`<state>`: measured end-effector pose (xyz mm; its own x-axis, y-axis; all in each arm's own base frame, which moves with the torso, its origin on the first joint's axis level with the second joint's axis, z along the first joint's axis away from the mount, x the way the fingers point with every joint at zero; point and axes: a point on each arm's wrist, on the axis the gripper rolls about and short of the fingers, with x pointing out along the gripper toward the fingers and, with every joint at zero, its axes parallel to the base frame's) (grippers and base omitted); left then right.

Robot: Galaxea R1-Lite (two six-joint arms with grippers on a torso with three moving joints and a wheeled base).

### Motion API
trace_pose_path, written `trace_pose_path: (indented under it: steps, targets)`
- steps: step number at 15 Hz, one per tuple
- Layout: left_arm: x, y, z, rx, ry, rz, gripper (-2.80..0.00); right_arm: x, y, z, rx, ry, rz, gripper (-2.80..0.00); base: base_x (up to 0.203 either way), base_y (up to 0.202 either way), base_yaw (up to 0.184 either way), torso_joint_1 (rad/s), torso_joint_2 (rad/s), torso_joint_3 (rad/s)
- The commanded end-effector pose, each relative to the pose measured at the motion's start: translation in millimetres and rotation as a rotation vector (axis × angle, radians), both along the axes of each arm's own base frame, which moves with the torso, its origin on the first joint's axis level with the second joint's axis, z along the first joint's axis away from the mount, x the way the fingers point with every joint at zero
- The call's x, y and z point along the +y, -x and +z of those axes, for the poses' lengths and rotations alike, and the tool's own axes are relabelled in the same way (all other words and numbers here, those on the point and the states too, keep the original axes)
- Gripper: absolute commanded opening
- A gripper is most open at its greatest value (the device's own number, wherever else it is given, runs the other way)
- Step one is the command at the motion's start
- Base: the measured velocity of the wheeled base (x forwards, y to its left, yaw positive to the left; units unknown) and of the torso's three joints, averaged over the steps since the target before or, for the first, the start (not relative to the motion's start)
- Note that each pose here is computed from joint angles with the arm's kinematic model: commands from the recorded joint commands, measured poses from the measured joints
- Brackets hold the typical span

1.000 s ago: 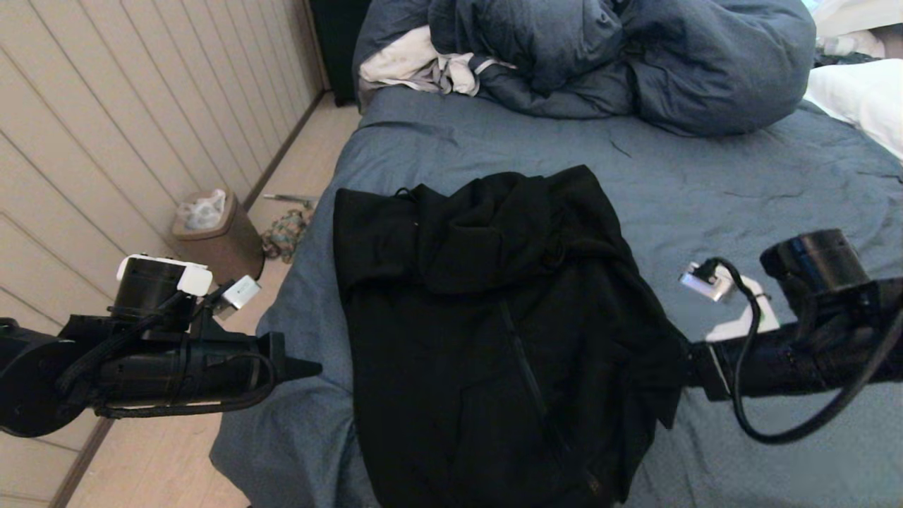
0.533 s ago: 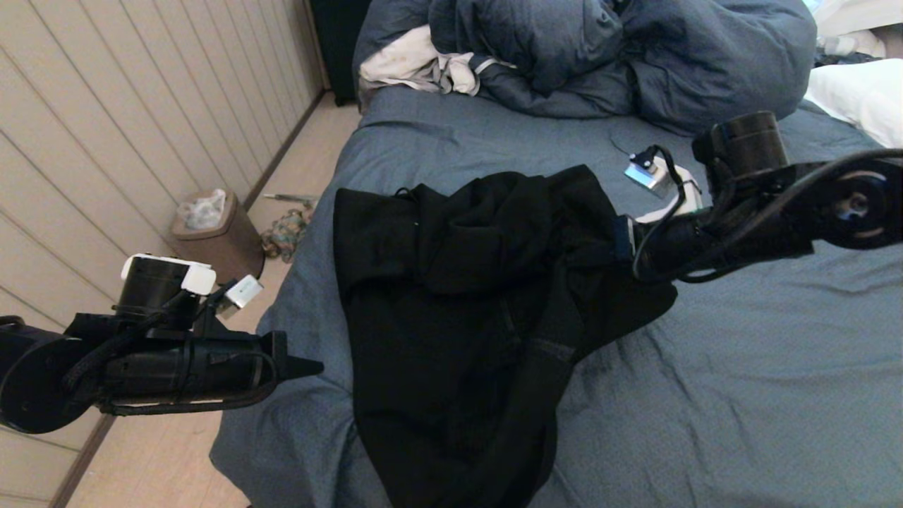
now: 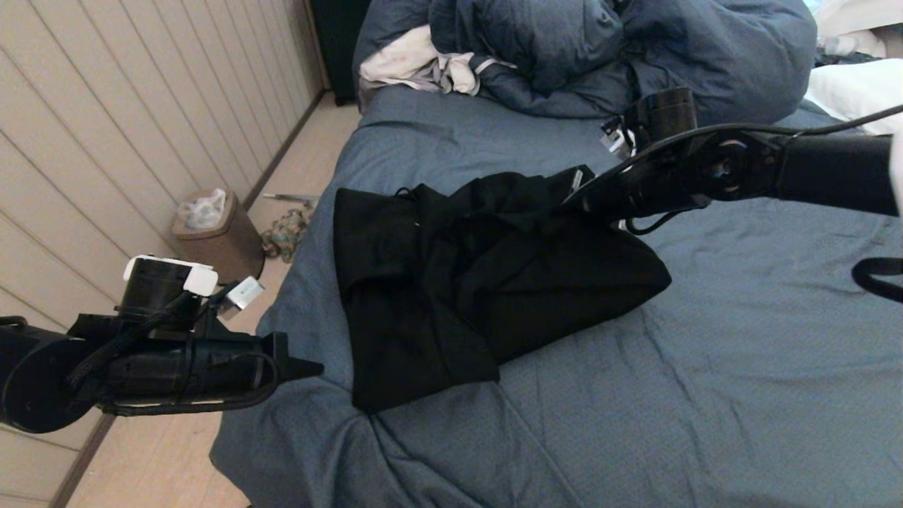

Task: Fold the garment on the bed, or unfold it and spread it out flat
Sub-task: Fold the black sweatshirt

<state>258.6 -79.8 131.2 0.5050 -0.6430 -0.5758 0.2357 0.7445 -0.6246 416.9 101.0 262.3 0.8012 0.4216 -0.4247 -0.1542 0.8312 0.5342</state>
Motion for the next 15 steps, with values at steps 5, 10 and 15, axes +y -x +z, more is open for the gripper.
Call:
trace_pose_path:
  steps: [5,10,15]
  targets:
    - [-1,-1,-5,0.011,-0.006,-0.011,-2.80,3,-20,-32,0.060,0.027,-0.051,-2.80,0.000,0.000,0.000,0.000,0.00,0.000]
    - [-17,14,-1,-0.026,-0.023,-0.102,-2.80,7,-22,-36,0.067,0.035,-0.043,-2.80,0.000,0.000,0.000,0.000,0.00,0.000]
    - [-63,39,24,-0.170,-0.069,-0.237,0.00,7,-20,-34,0.060,0.037,-0.041,-2.80,0.000,0.000,0.000,0.000,0.00,0.000]
